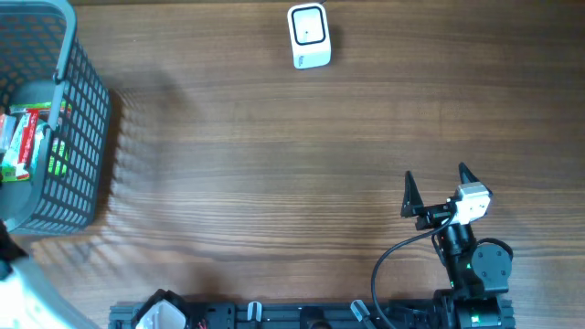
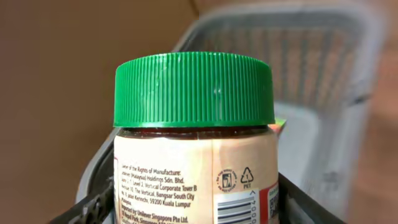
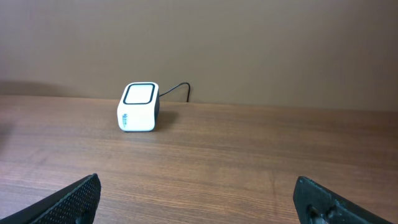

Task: Scan the item barcode
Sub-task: 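Lift the jar out and carry it toward the scanner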

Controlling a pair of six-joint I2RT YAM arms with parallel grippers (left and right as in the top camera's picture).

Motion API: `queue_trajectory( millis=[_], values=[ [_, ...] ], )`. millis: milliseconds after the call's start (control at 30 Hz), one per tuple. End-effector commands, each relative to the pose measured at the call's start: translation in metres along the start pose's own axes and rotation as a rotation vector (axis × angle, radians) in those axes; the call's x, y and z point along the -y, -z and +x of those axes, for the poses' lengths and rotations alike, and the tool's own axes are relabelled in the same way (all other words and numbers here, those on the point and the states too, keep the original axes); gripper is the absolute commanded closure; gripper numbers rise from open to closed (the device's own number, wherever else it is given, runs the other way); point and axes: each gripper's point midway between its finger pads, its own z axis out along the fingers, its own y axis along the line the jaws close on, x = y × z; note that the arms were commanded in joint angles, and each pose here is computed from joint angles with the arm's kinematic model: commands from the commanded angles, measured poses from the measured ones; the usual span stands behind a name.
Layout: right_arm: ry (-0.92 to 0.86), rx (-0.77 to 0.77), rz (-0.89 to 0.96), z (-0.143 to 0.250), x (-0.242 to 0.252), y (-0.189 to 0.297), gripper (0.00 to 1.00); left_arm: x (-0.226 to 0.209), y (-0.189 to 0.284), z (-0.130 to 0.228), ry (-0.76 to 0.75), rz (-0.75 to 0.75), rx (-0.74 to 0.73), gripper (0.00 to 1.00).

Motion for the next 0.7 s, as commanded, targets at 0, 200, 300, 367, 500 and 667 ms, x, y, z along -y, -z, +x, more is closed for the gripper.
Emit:
queue_trajectory(
  millis=[0, 200, 300, 367, 500, 667],
  values=[
    [0.007, 0.002, 0.003, 0.000, 0.001, 0.000, 0.00, 0.024, 0.044, -0.032, 0.121, 0.125, 0.166, 0.40],
    [0.006, 0.002, 0.003, 0.000, 0.001, 0.000, 0.00, 0.070, 0.079, -0.037, 0.168, 0.374, 0.228, 0.39],
    [0.007, 0.002, 0.002, 0.000, 0.001, 0.000, 0.00, 0.096, 0.090, -0.026, 0.198, 0.515, 0.190, 0.39],
    [0.007, 0.002, 0.002, 0.000, 0.001, 0.000, 0.00, 0.107, 0.093, -0.018, 0.223, 0.578, 0.150, 0.39],
    [0.006, 0.002, 0.002, 0.000, 0.001, 0.000, 0.00, 0.130, 0.098, -0.003, 0.241, 0.680, 0.066, 0.39],
    [0.006, 0.002, 0.002, 0.000, 0.001, 0.000, 0.00, 0.155, 0.107, -0.001, 0.194, 0.776, 0.036, 0.42]
  ],
)
